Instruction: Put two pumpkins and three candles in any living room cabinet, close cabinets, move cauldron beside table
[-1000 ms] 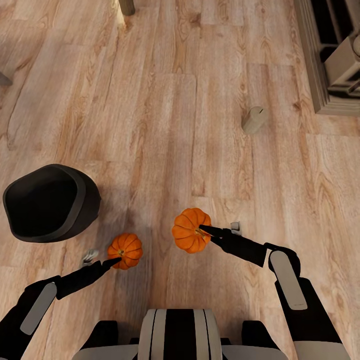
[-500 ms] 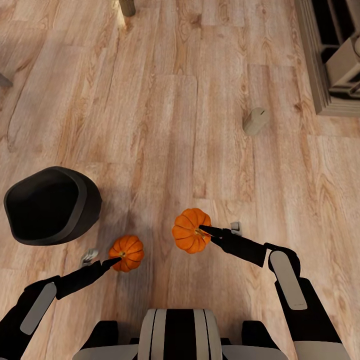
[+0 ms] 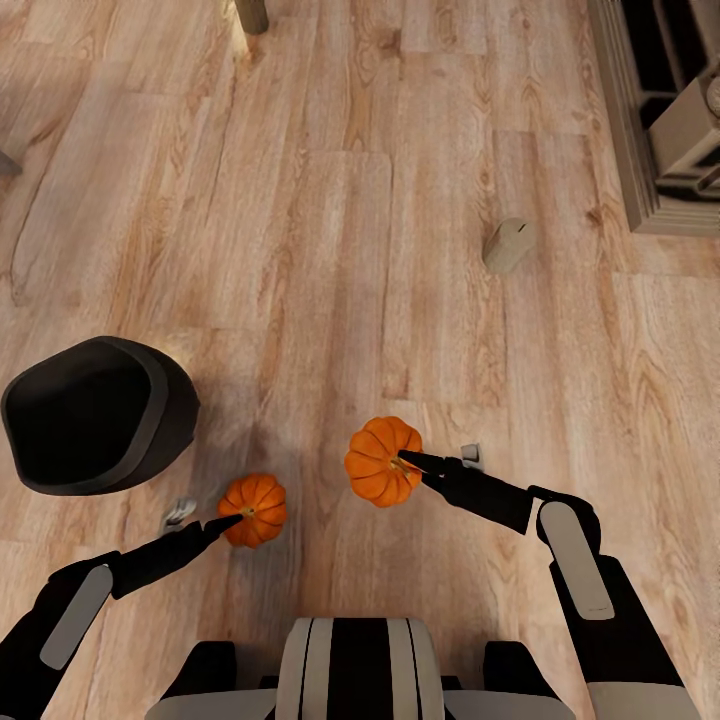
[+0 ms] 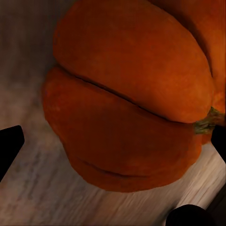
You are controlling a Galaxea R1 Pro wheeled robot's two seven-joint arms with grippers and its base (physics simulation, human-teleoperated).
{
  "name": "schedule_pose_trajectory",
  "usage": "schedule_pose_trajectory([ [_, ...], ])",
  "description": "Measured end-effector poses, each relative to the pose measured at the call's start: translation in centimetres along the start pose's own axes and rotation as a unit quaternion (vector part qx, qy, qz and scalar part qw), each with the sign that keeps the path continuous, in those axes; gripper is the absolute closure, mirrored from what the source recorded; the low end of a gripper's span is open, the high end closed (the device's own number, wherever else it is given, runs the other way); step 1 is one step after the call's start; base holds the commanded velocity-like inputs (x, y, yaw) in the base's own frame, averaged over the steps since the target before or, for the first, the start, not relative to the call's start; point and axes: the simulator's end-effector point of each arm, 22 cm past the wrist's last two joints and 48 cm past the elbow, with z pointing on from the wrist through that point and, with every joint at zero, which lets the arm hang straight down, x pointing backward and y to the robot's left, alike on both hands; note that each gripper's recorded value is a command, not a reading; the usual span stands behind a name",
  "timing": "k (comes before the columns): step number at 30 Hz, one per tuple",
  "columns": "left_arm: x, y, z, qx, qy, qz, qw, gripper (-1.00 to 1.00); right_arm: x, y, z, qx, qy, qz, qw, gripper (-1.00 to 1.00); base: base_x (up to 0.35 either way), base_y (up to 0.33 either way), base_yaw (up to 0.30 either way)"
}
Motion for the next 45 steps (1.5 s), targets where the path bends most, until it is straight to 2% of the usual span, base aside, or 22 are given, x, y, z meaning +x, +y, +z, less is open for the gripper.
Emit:
schedule_pose_trajectory([
  [22,-0.1,-0.1,-0.1,0.002,-0.002,0.0,1.0,-1.0,0.0,0.0,0.0,0.0,0.0,0.0,1.0,1.0,0.009,-0.012,0.0],
  [28,-0.5,-0.7,-0.2,0.017,-0.009,0.006,0.9998,-1.0,0.0,0.0,0.0,0.0,0.0,0.0,1.0,1.0,0.0,0.0,0.0],
  [38,-0.5,-0.8,-0.2,0.019,-0.01,0.007,0.9997,-1.0,0.0,-0.1,0.0,0.001,0.0,0.0,1.0,1.0,0.0,0.0,0.0],
  [45,-1.0,-0.7,-0.2,0.018,-0.023,0.014,0.9995,-1.0,0.0,-0.1,0.0,0.001,0.001,0.001,1.0,1.0,0.0,0.0,0.0],
])
